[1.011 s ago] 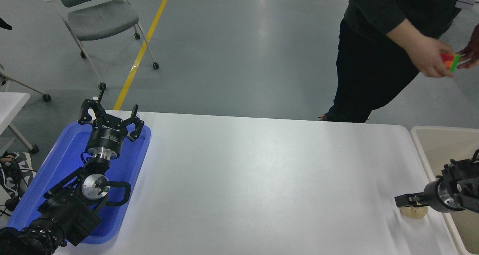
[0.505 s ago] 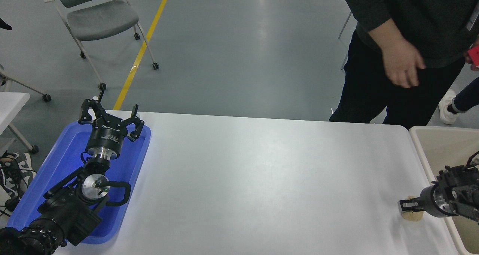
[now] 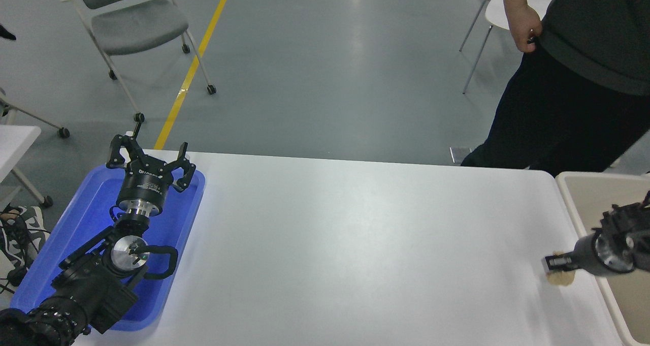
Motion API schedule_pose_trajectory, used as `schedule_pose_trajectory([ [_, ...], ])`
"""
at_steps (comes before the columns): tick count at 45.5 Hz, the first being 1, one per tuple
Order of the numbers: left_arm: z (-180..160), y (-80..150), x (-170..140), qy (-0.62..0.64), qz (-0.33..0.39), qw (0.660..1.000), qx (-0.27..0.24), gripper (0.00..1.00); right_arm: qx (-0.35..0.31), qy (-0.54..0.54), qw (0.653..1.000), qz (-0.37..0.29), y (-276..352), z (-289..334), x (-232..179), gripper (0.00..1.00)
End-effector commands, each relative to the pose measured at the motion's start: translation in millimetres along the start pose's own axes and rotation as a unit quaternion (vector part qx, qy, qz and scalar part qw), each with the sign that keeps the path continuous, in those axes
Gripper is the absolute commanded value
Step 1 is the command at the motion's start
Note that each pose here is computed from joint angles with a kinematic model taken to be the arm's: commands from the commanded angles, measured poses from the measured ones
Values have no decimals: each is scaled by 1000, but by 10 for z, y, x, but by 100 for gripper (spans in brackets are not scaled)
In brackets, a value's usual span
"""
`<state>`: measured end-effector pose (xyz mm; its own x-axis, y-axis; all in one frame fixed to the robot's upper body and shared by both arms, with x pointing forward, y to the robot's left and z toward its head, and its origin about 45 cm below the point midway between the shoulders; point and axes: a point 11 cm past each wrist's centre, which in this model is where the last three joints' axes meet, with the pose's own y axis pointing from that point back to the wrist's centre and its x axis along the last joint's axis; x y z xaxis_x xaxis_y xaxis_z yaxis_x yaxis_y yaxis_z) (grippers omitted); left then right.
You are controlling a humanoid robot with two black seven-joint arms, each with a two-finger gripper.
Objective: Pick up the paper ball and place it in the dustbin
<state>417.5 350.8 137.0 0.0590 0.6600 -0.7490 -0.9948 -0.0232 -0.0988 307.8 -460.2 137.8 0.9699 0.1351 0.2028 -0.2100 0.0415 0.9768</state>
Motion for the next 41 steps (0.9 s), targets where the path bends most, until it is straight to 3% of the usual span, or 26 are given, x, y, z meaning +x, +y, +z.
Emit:
schedule_pose_trajectory([
  [1, 0, 1, 0, 0, 0, 1000, 0, 100, 19, 34, 999, -17, 687, -188, 105, 0],
  [19, 2, -5, -5, 0, -1, 1000, 0, 100, 4, 63, 998, -16, 1772, -439, 442, 0],
  [41, 0, 1, 0, 0, 0, 1000, 0, 100, 0, 52, 999, -14, 2203, -497, 559, 0],
])
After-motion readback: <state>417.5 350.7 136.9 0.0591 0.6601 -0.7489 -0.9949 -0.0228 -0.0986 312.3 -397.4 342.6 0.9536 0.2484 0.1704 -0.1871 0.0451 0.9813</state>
